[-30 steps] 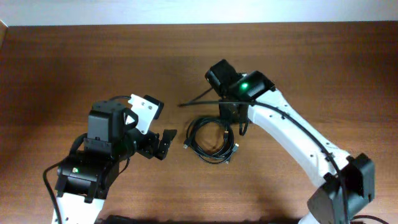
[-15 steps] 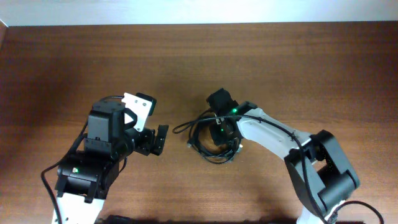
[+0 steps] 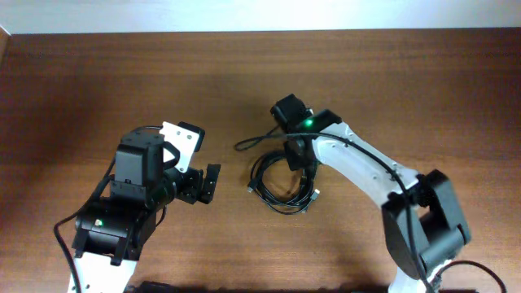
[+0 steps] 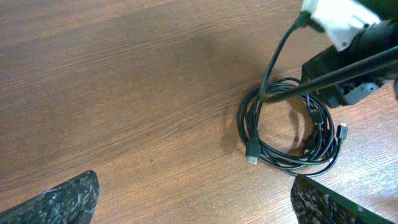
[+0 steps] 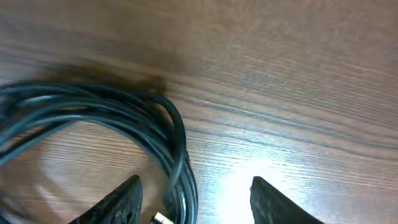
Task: Untangle cables
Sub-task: 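Lift the grasped cable bundle upward with the right gripper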
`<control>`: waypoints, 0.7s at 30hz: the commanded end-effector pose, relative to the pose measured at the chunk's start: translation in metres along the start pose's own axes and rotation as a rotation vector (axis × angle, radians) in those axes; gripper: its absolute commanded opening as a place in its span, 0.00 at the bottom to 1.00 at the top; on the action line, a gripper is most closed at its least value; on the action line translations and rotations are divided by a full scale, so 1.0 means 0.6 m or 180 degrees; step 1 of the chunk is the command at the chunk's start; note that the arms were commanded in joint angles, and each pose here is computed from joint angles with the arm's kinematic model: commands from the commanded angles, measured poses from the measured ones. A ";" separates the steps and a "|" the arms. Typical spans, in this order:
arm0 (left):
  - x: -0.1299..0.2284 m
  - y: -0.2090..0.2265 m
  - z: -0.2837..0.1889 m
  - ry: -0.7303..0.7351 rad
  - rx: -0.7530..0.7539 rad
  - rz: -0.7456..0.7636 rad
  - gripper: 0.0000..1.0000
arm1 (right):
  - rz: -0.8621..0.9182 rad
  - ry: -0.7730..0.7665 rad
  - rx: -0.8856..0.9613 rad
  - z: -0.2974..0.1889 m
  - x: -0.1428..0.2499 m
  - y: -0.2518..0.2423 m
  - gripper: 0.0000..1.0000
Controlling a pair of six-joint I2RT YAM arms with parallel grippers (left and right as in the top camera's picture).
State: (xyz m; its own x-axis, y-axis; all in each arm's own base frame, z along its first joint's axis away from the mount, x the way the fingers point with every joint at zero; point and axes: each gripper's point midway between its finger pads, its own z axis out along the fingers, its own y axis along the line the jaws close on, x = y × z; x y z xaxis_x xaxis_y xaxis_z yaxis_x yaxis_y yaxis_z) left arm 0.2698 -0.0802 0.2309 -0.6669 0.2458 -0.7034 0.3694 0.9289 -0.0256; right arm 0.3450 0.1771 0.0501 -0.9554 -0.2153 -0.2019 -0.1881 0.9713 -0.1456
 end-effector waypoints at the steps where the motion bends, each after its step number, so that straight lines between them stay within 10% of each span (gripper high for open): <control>1: -0.013 0.000 -0.010 -0.0082 -0.0007 -0.0042 0.99 | 0.0014 0.0260 0.0005 0.044 0.021 0.005 0.53; 4: -0.013 -0.005 -0.010 -0.0086 0.0052 -0.0028 0.99 | 0.0016 0.0331 -0.0050 0.058 0.026 0.012 0.49; 7: -0.013 -0.005 -0.010 -0.0087 0.0053 -0.0028 0.99 | 0.0027 0.0356 -0.0190 0.058 0.027 0.025 0.06; 14: -0.013 -0.005 -0.010 -0.0084 0.0052 -0.0029 0.99 | 0.0047 0.0465 -0.0604 0.006 0.032 0.053 0.04; 21: -0.023 -0.047 -0.014 -0.0176 0.0523 -0.0012 0.90 | -0.0093 -0.0797 -0.1362 -0.391 -0.034 0.025 0.04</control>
State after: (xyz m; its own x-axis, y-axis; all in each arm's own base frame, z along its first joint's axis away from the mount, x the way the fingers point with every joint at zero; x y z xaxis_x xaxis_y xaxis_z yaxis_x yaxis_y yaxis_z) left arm 0.2666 -0.0901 0.2323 -0.6636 0.2406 -0.7084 0.4061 0.9111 -0.0710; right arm 0.3228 0.2093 0.2302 -0.9244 -0.1737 -0.3396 -0.2390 0.9576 0.1607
